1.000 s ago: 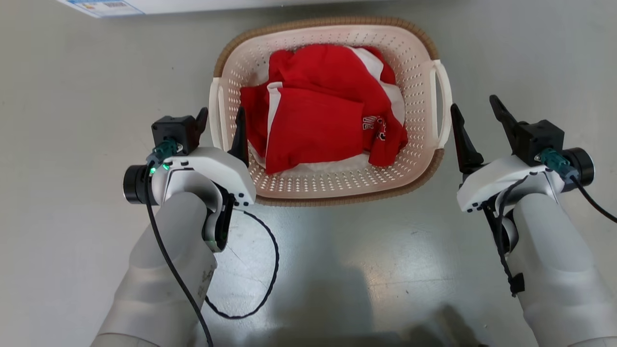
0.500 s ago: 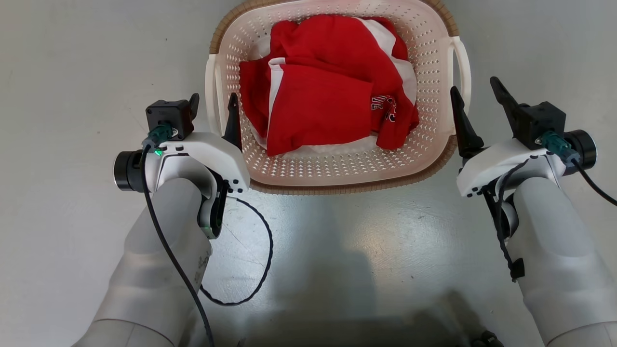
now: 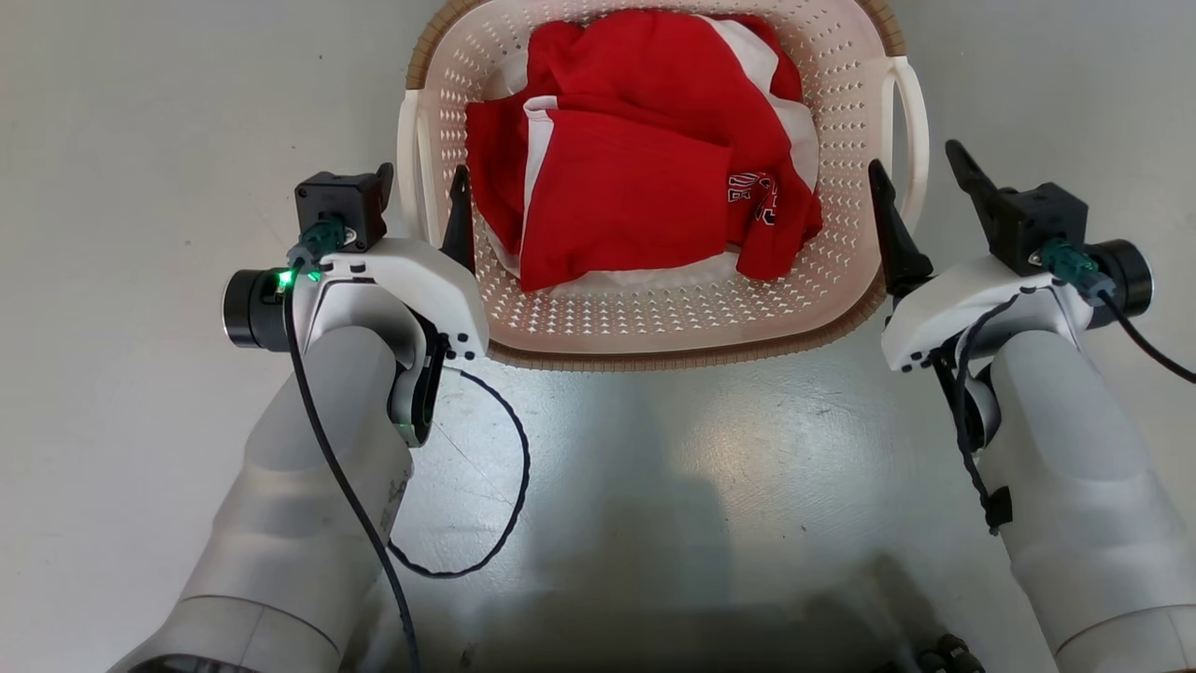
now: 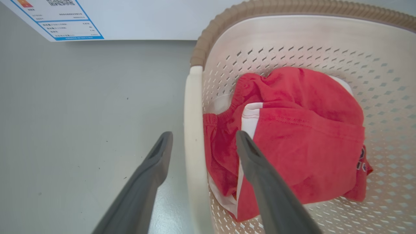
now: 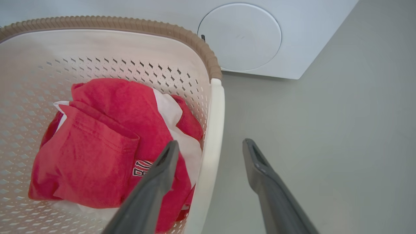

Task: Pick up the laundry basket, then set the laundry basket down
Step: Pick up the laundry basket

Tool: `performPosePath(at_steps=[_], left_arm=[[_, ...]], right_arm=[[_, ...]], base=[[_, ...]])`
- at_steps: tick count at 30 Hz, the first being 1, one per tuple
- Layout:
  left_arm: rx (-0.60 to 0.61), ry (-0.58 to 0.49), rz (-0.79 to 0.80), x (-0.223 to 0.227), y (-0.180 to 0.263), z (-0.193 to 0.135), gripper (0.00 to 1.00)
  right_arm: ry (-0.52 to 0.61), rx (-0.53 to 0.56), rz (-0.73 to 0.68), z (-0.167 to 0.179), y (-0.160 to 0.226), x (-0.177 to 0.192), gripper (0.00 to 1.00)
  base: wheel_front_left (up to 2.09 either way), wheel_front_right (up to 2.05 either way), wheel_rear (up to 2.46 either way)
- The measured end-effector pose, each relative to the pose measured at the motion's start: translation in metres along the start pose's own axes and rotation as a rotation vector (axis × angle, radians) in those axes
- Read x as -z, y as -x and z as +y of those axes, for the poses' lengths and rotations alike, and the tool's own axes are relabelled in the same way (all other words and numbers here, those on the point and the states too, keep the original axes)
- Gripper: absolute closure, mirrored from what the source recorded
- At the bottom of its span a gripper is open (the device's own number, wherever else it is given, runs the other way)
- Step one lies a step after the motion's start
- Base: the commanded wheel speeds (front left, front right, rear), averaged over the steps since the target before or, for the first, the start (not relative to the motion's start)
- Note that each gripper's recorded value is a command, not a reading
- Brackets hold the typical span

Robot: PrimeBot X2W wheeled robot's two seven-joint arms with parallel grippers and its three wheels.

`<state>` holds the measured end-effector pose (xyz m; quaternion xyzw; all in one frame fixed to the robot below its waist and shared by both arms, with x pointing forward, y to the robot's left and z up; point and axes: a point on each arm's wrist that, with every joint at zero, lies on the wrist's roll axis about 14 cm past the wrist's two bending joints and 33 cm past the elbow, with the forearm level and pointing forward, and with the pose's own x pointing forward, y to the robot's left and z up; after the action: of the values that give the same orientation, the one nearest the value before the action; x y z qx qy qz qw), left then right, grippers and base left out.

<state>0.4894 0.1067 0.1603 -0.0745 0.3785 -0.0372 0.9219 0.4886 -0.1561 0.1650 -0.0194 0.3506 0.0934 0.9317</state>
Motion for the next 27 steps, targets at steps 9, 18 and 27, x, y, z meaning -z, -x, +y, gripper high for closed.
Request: performPosePath(at_steps=[9, 18, 27], left_arm=[[0.007, -0.022, 0.013, 0.0014, -0.0035, -0.0011, 0.0], [0.01, -0.024, 0.023, 0.0045, -0.003, -0.0015, 0.0], [0.02, -0.039, 0.034, 0.0074, -0.0046, -0.0046, 0.0]], right_arm=[[-0.002, -0.005, 0.011, 0.0025, -0.0053, 0.0011, 0.0], [-0.008, -0.005, 0.021, 0.003, -0.0067, 0.0033, 0.0], [-0.012, 0.001, 0.025, 0.0011, -0.0059, 0.0047, 0.0]], base=[[0.0, 0.0, 0.0], [0.0, 0.0, 0.0], [0.0, 0.0, 0.0]])
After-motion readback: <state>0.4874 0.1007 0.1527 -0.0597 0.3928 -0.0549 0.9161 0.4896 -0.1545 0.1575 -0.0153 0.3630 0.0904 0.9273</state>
